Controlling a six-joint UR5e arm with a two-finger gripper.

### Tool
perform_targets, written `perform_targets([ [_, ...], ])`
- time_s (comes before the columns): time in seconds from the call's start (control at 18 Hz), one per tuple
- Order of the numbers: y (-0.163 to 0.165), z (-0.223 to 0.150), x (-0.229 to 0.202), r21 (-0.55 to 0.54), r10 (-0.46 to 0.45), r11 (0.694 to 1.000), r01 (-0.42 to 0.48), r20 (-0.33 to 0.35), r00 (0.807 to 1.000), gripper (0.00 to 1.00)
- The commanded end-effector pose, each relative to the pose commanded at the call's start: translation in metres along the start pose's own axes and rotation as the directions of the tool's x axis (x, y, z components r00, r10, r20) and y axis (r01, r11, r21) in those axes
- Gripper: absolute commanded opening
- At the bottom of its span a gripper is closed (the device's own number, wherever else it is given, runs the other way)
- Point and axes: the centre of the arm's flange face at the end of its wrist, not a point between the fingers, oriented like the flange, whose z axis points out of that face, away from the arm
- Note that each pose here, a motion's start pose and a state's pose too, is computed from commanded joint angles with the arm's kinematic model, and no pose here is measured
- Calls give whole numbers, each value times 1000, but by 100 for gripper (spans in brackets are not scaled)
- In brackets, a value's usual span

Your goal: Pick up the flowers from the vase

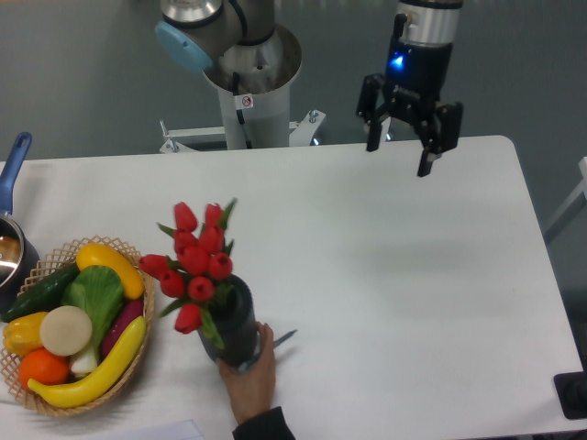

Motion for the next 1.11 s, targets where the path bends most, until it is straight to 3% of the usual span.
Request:
perform_targets([
  [0.28, -8, 21, 10, 13, -7, 1000, 7, -38, 999, 100],
  [0.44, -14, 49, 19, 55, 41, 998, -40, -5, 999, 100],
  [0.61, -21, 75, 20, 116, -22, 993, 28, -50, 999, 100],
  [0.83, -29, 103, 25, 136, -27, 990, 42, -113, 993, 100],
  [1.11, -44, 127, 28, 186, -99, 973, 133, -180, 979, 100],
])
